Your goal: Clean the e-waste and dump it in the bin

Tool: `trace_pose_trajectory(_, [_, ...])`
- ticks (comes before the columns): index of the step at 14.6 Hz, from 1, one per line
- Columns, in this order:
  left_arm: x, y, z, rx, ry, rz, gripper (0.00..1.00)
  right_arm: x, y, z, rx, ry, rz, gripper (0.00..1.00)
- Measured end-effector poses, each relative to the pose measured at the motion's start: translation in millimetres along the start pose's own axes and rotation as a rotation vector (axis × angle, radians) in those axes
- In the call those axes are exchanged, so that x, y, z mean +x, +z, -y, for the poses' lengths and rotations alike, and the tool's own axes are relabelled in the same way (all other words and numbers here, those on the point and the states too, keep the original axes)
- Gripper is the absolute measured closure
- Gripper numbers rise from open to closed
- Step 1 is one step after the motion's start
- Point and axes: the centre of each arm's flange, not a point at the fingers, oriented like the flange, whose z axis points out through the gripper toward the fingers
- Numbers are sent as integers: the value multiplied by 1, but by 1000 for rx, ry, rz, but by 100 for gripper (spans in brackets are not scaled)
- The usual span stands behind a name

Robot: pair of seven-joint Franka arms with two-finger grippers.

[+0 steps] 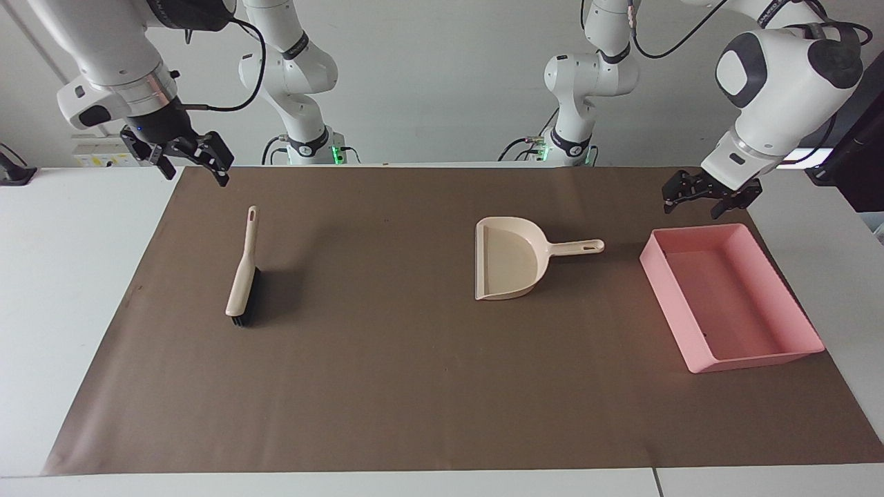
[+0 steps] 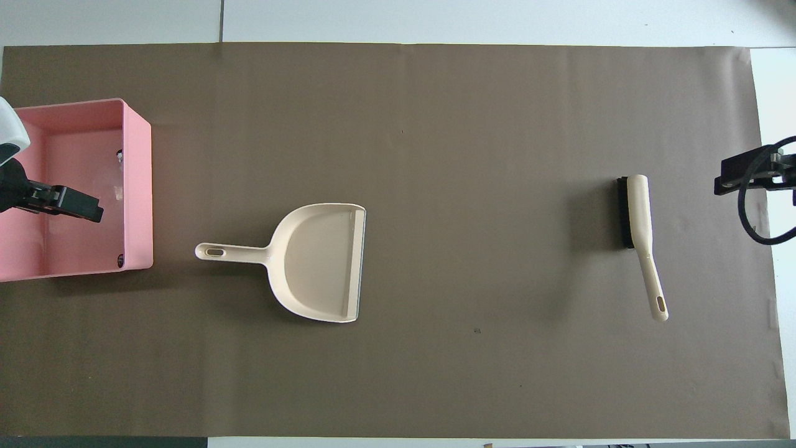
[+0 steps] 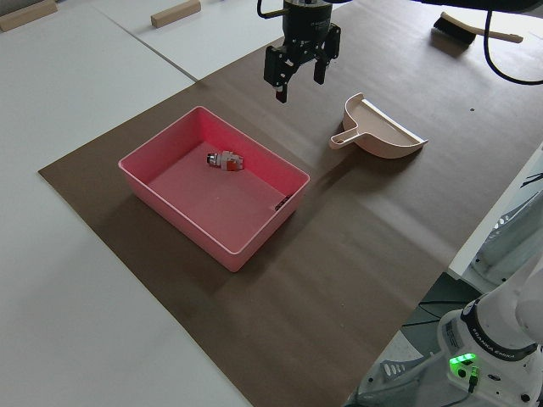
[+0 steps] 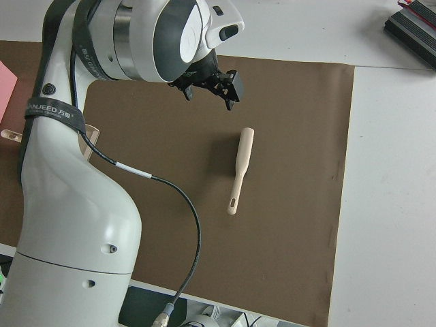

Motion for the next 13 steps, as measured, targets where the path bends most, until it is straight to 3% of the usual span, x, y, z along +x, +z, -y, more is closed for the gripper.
trace_pose_trajectory(5, [-4, -17, 17, -4, -91, -22, 2, 2, 4, 1, -2, 7, 7, 0])
trace_pose_trajectory(13, [-5, -40, -24, -5, -126, -16, 2, 2, 4, 2, -2, -21, 7, 0])
